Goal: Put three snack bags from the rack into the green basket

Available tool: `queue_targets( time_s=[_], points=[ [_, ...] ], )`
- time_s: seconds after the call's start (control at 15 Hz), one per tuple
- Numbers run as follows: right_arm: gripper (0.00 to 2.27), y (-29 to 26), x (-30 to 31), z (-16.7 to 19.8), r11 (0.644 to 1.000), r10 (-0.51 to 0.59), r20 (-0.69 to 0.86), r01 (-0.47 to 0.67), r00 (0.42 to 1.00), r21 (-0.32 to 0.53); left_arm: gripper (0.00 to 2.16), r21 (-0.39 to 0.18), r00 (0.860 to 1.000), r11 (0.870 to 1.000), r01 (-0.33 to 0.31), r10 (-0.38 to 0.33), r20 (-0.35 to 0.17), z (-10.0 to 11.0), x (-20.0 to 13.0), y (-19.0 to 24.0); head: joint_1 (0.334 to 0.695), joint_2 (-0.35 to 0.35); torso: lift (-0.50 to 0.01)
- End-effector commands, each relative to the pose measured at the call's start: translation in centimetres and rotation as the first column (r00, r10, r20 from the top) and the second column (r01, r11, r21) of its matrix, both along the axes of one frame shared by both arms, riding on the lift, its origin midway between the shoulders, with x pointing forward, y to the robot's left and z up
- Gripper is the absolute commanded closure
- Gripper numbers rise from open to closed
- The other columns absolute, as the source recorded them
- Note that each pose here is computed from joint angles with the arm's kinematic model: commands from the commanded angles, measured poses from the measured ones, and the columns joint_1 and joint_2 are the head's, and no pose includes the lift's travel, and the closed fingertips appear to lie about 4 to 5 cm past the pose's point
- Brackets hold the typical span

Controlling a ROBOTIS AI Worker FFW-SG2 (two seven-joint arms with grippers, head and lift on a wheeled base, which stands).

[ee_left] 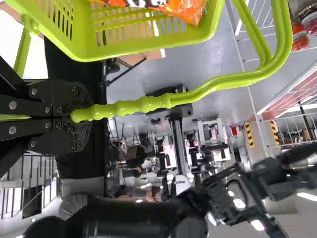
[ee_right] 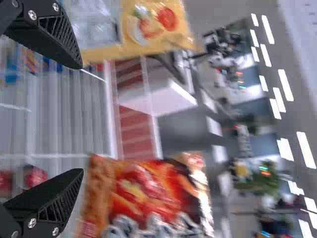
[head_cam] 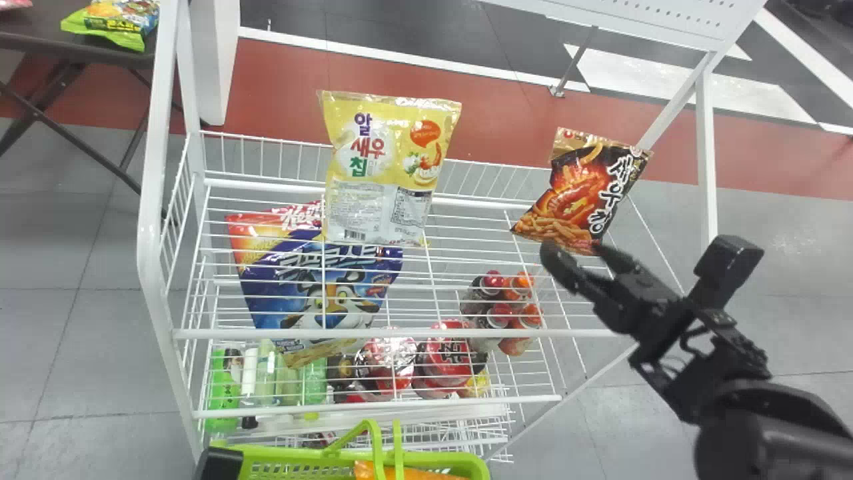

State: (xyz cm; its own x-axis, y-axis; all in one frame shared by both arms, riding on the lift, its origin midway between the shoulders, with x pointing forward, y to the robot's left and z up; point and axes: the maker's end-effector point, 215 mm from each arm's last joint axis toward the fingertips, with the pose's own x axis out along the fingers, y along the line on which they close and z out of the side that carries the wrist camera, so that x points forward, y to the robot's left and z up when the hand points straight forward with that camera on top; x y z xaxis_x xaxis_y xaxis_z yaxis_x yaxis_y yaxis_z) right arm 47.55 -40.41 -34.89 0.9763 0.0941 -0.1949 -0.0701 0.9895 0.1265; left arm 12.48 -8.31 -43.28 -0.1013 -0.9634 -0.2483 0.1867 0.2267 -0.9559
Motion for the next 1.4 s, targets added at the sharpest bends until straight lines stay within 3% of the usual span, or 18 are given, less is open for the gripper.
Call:
queue_targets(
  time_s=[0.0, 0.2, 0.4, 0.53, 0.6, 0.67, 0.73, 0.8, 1.0, 1.33],
  points=[
    [0.07, -1.4, 3.8, 1.0, 0.991, -0.046, 0.098, 0.057, 0.994, -0.120, 1.46, 0.001, 1.000, 1.000, -0.001, 0.001, 0.000, 0.0, 0.0, -0.1, 0.695, -0.350, 0.000],
    [0.08, -4.7, 6.9, 0.1, 0.963, -0.148, 0.103, 0.167, 0.984, -0.211, 1.46, 0.002, 1.000, 1.000, 0.018, -0.018, -0.006, 0.1, -0.3, -0.4, 0.695, -0.350, 0.000],
    [0.08, -8.6, 7.5, -2.4, 0.944, -0.243, 0.045, 0.247, 0.969, -0.221, 1.46, 0.002, 0.999, 0.999, 0.033, -0.033, -0.010, 0.3, -0.4, -0.5, 0.695, -0.350, 0.000],
    [0.10, -9.3, 8.4, -4.4, 0.947, -0.247, 0.001, 0.242, 0.969, -0.210, 1.46, 0.001, 0.999, 1.000, 0.030, -0.030, -0.012, 0.3, -0.3, -0.4, 0.695, -0.350, 0.000],
    [0.38, -8.9, 8.7, -4.9, 0.958, -0.219, -0.018, 0.212, 0.975, -0.195, 1.46, 0.001, 0.999, 0.999, 0.032, -0.032, -0.013, 0.3, -0.4, -0.5, 0.695, -0.350, 0.000],
    [1.14, -8.5, 8.7, -5.1, 0.963, -0.206, -0.028, 0.198, 0.978, -0.181, 1.46, -0.001, 0.999, 0.999, 0.034, -0.034, -0.012, 0.3, -0.2, -0.5, 0.695, -0.350, 0.000],
    [1.71, -8.4, 8.4, -5.3, 0.968, -0.204, -0.041, 0.195, 0.978, -0.159, 1.46, 0.001, 0.999, 0.999, 0.036, -0.036, -0.013, 0.2, -0.2, -0.5, 0.695, -0.350, 0.000],
    [2.01, -8.3, 8.3, -5.3, 0.971, -0.196, -0.050, 0.187, 0.979, -0.147, 1.46, 0.000, 0.999, 0.999, 0.037, -0.037, -0.011, 0.2, -0.2, -0.6, 0.695, -0.350, 0.000],
    [2.24, -8.4, 8.2, -4.2, 0.971, -0.188, -0.020, 0.183, 0.982, -0.154, 1.46, 0.003, 0.999, 0.999, 0.038, -0.038, -0.011, 0.2, -0.2, -0.6, 0.695, -0.350, 0.000],
    [2.24, -6.4, 5.0, -1.5, 0.982, -0.132, 0.040, 0.136, 0.990, -0.131, 1.46, 0.001, 0.999, 0.999, 0.037, -0.037, -0.012, 0.3, -0.5, -0.6, 0.695, -0.350, 0.000]
  ],
)
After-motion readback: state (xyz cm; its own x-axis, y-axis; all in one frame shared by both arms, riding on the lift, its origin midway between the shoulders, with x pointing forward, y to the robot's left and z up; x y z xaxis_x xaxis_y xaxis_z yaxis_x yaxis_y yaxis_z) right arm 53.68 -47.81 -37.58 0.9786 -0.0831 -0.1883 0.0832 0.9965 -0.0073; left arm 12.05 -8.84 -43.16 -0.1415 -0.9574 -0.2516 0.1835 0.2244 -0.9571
